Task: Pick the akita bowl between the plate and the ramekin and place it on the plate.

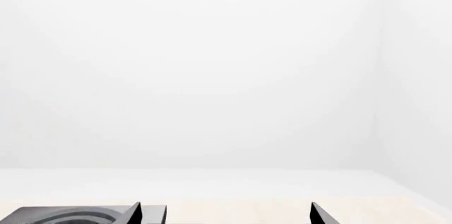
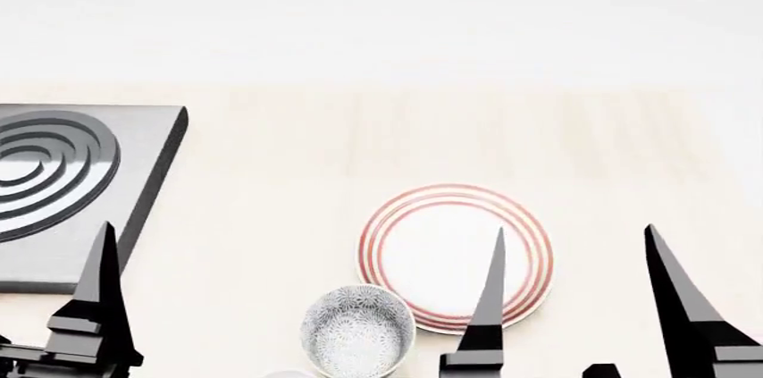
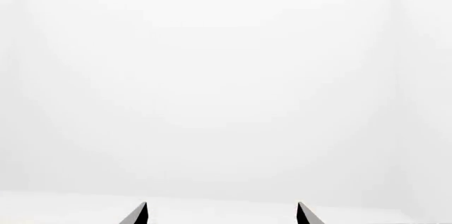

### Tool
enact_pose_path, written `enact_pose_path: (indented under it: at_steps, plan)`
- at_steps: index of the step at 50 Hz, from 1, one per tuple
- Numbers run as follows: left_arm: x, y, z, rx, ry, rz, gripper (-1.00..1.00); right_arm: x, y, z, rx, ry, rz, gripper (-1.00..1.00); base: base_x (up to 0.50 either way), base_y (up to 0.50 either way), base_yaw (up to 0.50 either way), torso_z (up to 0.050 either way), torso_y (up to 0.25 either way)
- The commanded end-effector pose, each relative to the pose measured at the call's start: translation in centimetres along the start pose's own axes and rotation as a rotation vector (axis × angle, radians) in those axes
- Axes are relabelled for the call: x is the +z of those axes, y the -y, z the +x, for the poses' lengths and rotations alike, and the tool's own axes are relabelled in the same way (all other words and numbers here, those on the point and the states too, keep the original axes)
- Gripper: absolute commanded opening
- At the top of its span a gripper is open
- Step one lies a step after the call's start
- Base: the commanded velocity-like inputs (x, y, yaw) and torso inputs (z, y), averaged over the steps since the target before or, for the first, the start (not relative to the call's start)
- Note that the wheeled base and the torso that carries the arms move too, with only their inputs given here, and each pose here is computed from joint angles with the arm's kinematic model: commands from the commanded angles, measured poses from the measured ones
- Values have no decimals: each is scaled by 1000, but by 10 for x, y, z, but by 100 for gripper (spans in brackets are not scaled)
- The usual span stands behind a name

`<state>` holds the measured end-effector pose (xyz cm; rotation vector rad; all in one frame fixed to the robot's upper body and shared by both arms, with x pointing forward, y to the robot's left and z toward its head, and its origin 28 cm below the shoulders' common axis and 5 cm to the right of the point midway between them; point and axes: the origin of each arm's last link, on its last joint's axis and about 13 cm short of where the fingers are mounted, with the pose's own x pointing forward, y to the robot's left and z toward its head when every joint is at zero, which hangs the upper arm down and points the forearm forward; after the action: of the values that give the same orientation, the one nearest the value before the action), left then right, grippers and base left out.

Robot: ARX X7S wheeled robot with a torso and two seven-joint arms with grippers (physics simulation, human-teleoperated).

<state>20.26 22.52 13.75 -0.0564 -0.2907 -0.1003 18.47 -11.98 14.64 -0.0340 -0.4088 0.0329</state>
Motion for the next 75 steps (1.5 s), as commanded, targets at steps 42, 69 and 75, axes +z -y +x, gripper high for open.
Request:
enact_pose_path:
  at_steps: [42,69,75]
  plan:
    - [1,-2,5,-67,-39,-45,100,1,5,11,-9,-86,-78,100,174,-19,0,29,0]
    - [23,-13,25,-102,-91,134,100,40,14,98,500,-263,-546,100,0,0,0,17,0]
    - [19,-13,27,-100,-98,138,100,39,12,120,654,-298,-707,100,0,0,0,0,0]
